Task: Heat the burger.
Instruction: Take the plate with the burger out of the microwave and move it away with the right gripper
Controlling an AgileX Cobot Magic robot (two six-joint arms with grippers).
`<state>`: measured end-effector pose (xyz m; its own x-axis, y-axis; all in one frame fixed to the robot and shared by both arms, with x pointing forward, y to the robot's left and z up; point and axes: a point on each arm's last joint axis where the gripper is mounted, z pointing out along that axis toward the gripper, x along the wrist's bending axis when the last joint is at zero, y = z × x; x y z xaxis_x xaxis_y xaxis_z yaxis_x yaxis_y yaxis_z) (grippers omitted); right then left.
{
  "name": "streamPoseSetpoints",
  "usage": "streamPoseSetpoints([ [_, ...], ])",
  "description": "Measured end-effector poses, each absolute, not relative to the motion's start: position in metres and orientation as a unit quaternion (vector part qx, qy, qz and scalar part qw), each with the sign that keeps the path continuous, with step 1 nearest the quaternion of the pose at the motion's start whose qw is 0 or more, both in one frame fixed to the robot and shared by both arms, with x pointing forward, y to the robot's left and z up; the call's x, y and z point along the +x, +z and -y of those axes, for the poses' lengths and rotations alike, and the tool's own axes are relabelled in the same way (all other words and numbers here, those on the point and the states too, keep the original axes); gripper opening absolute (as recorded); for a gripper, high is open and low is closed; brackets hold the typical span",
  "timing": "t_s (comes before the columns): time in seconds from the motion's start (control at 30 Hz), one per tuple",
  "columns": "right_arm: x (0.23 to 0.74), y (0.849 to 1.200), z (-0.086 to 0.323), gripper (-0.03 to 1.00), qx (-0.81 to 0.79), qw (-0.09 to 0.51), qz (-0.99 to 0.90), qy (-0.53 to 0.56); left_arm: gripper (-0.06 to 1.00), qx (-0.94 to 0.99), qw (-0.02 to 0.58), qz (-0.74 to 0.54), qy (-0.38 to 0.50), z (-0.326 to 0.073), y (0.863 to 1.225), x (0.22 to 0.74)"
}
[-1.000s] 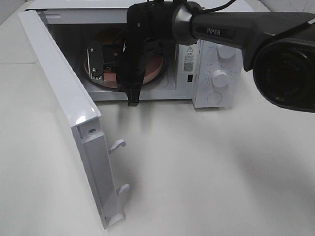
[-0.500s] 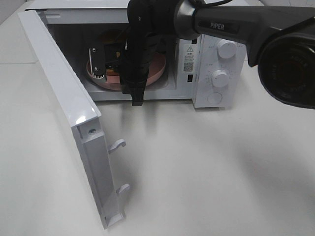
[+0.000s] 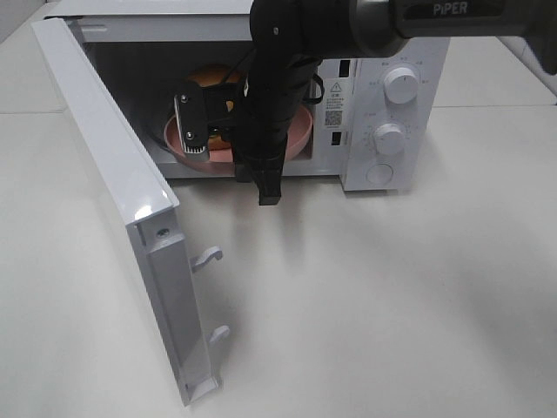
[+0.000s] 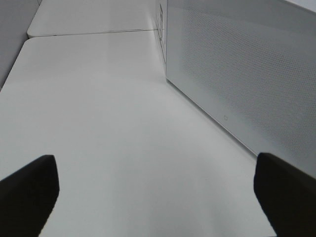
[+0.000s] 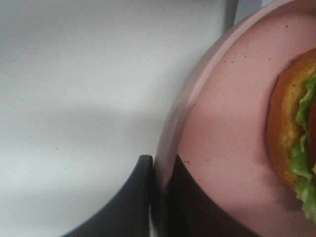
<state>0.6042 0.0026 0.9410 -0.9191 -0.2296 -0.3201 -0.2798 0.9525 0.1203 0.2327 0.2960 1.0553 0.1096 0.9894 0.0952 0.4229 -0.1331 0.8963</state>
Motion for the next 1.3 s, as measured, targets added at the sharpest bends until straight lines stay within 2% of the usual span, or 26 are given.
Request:
streamPoseSetpoints([
  [0.33, 0.588, 0.954, 0.004, 0.04, -0.143, 0.168, -0.972, 0.086, 1.00, 0.647, 0.369, -0.546, 0.384, -0.296, 1.055, 0.233],
  [0.7, 0.569, 0.971, 0.018, 0.04, -0.160, 0.231, -0.953, 0.114, 1.00, 0.647, 0.369, -0.546, 0.384, -0.296, 1.055, 0.233],
  [1.3, 0.532, 0.976, 0.049, 0.05, -0.205, 0.242, -0.943, 0.101, 1.00, 0.647, 0.369, -0.546, 0.384, -0.296, 1.055, 0.233],
])
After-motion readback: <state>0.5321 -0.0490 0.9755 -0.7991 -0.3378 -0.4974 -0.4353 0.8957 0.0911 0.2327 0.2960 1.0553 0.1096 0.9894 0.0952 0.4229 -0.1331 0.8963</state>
